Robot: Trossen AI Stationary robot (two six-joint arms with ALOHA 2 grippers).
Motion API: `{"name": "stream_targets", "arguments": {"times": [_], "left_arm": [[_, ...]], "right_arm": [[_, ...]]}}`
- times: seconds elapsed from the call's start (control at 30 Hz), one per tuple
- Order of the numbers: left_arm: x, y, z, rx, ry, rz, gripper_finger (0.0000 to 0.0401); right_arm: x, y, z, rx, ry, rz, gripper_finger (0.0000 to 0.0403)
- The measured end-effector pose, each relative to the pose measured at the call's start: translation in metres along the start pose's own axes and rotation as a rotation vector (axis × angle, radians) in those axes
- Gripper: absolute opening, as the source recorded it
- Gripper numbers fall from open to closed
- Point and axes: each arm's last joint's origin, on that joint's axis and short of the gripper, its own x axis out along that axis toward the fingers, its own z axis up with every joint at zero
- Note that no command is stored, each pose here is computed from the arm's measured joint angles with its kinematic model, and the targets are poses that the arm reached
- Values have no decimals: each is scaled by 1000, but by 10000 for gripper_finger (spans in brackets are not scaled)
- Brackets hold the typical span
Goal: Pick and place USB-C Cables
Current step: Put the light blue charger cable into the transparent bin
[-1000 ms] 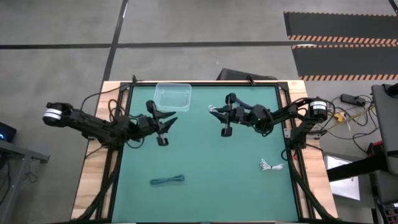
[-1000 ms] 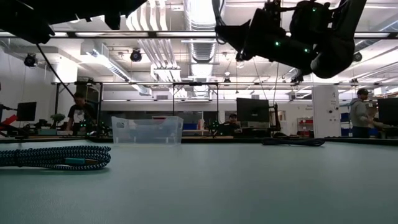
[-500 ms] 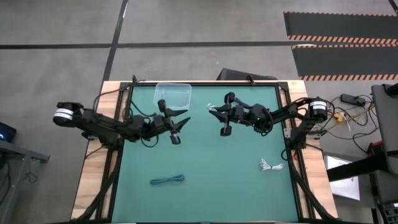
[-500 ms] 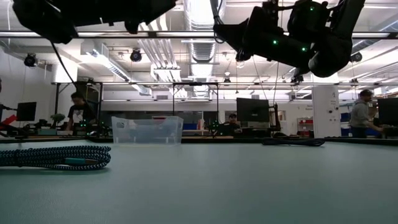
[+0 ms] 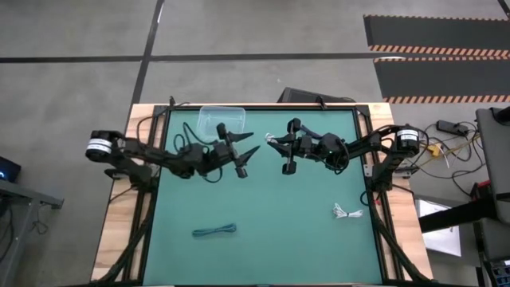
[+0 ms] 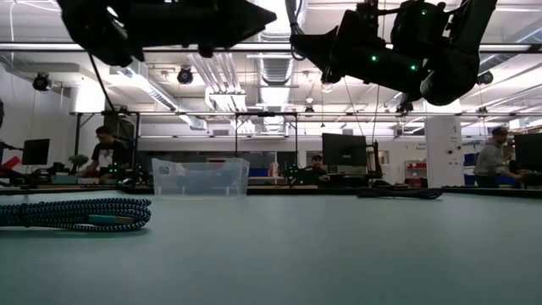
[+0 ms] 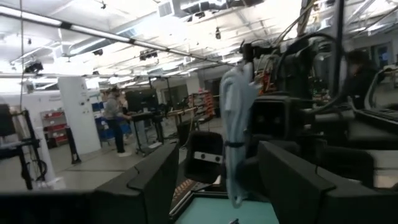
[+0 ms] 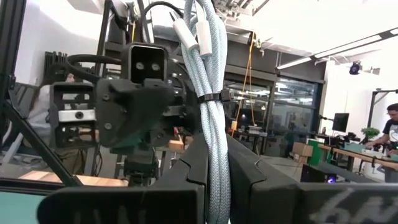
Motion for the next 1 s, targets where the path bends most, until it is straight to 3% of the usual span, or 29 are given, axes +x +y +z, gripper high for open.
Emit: {"name": "stream_targets", "arguments": {"times": [0.3, 0.63, 1.0], "left_arm": [[20, 0, -8, -42, -19, -94, 203], [34, -2, -6, -42, -46, -107, 200], [35, 0, -6, -39, -43, -103, 108]], "right_arm": [[0, 0, -2, 1, 17, 3, 15], [0, 0, -2, 1, 23, 5, 15], [0, 0, -3, 2, 29, 5, 15]]}}
